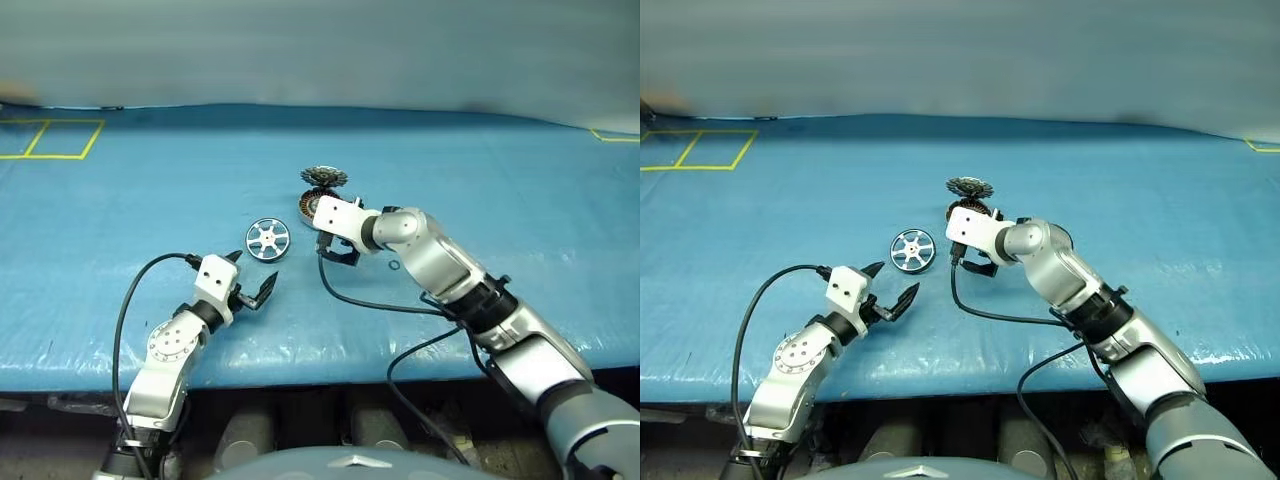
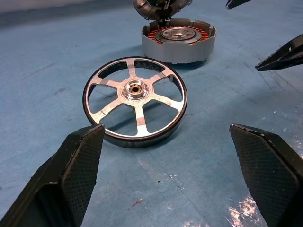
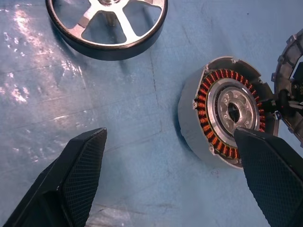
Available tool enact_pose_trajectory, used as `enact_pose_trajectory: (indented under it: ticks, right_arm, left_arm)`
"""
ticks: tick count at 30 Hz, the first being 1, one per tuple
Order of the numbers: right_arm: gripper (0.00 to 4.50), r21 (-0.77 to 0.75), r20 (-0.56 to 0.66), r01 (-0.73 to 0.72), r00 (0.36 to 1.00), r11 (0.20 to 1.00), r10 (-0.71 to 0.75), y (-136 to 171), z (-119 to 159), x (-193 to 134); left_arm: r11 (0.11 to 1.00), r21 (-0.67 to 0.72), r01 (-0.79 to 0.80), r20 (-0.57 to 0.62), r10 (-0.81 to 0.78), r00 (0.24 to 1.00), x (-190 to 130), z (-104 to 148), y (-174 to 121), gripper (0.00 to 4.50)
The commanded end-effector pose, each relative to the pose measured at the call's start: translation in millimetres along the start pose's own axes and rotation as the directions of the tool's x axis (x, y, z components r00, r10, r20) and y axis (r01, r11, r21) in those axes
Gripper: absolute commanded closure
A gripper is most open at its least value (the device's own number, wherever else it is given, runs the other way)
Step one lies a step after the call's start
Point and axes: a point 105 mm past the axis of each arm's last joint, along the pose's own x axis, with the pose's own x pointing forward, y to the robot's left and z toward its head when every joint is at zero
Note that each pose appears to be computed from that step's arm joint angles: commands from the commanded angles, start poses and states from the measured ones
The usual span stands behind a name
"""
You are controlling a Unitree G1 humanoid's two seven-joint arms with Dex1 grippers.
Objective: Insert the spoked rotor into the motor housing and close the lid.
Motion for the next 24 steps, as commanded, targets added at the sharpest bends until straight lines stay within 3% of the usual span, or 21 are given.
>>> enact_pose_trajectory:
  ticks: [1, 9, 24]
  right_arm:
    - [0.01, -0.041, 0.009, 0.021, 1.000, 0.999, -0.020, -19, 10, 8]
    - [0.01, -0.036, -0.009, 0.048, 0.999, 0.998, -0.048, -41, 8, 26]
    - [0.01, 0.031, 0.001, -0.045, 0.999, 0.999, 0.045, -32, 0, 46]
  left_arm:
    - [0.999, 0.047, 0.012, 0.072, -0.016, 0.997, -1, 16, -6, 0.01]
    - [0.999, 0.043, 0.015, 0.086, -0.019, 0.996, -5, 15, -14, 0.01]
    - [1.000, 0.018, 0.012, 0.083, -0.014, 0.996, -6, 11, -23, 0.01]
